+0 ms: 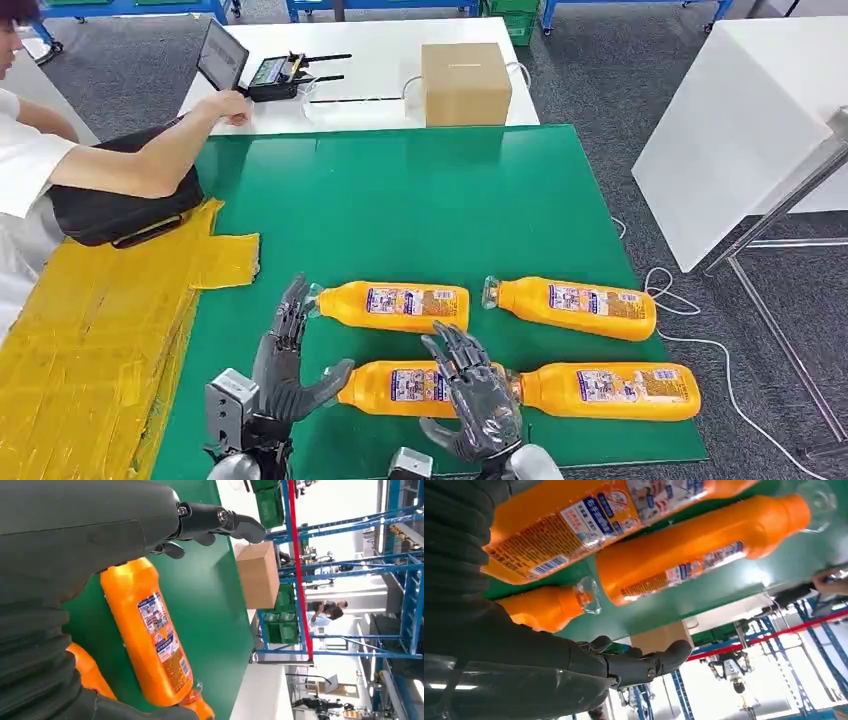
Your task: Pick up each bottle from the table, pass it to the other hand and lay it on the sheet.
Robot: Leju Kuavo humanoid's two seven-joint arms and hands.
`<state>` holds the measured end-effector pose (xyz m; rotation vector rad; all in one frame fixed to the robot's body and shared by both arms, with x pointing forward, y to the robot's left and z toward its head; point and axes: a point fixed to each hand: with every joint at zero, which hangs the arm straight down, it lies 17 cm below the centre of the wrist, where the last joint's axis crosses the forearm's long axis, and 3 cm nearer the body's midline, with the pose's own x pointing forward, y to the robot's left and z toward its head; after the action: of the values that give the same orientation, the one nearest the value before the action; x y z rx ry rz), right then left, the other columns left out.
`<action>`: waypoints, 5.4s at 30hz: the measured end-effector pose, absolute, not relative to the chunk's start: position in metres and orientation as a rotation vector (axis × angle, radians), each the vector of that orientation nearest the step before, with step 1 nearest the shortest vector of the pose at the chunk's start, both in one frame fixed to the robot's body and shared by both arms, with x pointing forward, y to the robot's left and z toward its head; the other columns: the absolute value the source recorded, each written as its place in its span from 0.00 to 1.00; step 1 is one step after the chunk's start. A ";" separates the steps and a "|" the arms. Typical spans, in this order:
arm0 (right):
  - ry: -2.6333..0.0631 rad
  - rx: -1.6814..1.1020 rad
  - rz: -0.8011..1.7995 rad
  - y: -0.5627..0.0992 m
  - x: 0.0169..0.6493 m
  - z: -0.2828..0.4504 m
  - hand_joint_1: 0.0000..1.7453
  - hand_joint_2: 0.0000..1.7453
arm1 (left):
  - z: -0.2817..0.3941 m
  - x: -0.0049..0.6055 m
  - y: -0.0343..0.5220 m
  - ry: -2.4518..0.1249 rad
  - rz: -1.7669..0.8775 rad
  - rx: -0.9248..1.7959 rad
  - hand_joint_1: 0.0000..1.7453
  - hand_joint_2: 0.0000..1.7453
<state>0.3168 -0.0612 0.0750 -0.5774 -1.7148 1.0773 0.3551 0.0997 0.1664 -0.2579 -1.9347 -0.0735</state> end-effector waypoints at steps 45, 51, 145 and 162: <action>-1.253 -0.681 1.482 -0.092 0.353 -0.038 0.85 1.00 | 0.158 0.371 0.098 -1.866 0.000 -0.317 0.00 1.00; -1.258 -0.667 1.480 -0.090 0.356 -0.038 0.97 1.00 | 0.158 0.373 0.099 -1.866 0.011 -0.318 0.00 1.00; -1.936 -0.348 0.999 0.031 0.351 0.072 1.00 1.00 | 0.146 0.366 0.060 -1.703 -0.008 -0.643 0.00 1.00; -1.935 -0.363 0.977 0.025 0.354 0.072 1.00 1.00 | 0.124 0.382 0.072 -1.710 0.026 -0.427 1.00 1.00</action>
<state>0.3536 0.0247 0.0716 -0.3632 -1.9346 0.9768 0.3817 0.0724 0.1243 -0.4268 -1.7105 0.0263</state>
